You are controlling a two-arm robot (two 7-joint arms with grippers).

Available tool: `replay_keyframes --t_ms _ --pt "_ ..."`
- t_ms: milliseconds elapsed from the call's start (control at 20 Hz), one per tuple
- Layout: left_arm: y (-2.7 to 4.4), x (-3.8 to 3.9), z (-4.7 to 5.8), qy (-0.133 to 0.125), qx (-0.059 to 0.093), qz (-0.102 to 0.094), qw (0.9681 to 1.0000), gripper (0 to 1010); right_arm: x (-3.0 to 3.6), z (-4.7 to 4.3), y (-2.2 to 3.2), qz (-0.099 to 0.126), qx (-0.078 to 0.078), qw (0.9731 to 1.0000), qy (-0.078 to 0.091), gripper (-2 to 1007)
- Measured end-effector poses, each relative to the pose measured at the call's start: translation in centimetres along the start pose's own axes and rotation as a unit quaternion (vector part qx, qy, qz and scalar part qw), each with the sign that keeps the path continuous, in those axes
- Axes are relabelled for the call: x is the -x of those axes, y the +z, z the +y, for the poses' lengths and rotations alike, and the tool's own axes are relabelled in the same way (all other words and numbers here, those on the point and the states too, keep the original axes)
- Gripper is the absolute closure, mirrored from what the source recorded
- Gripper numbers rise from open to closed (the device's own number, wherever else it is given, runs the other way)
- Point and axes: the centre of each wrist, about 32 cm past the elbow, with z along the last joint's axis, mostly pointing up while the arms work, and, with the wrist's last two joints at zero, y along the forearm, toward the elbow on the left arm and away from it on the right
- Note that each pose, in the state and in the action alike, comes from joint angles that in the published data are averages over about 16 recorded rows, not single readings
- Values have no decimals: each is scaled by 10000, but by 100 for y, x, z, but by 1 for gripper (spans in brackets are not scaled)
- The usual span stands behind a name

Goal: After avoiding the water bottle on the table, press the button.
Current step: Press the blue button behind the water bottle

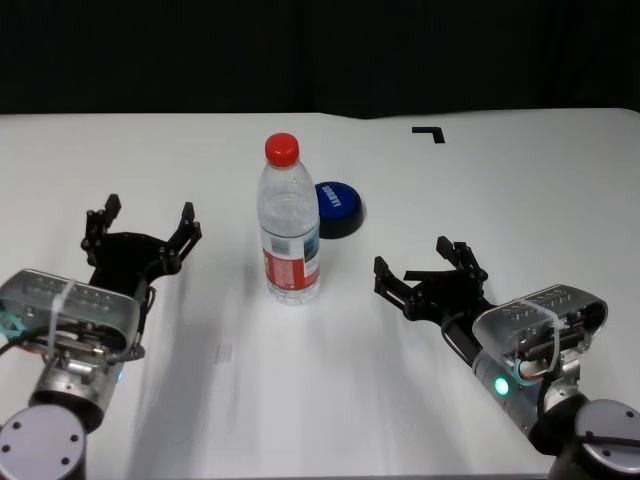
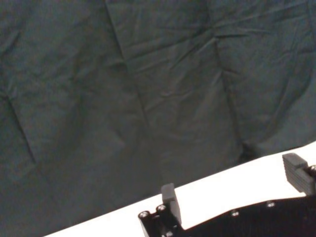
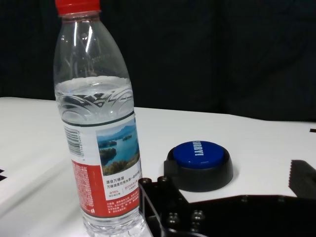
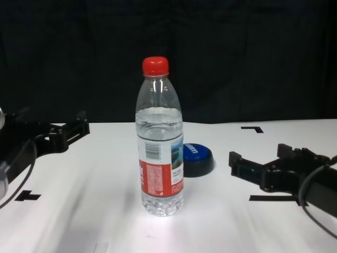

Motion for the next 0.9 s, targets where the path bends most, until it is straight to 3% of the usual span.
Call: replay_keyframes --t_ms 900 --pt "9 29 -4 87 -21 6 10000 7 0 0 0 0 0 10000 0 2"
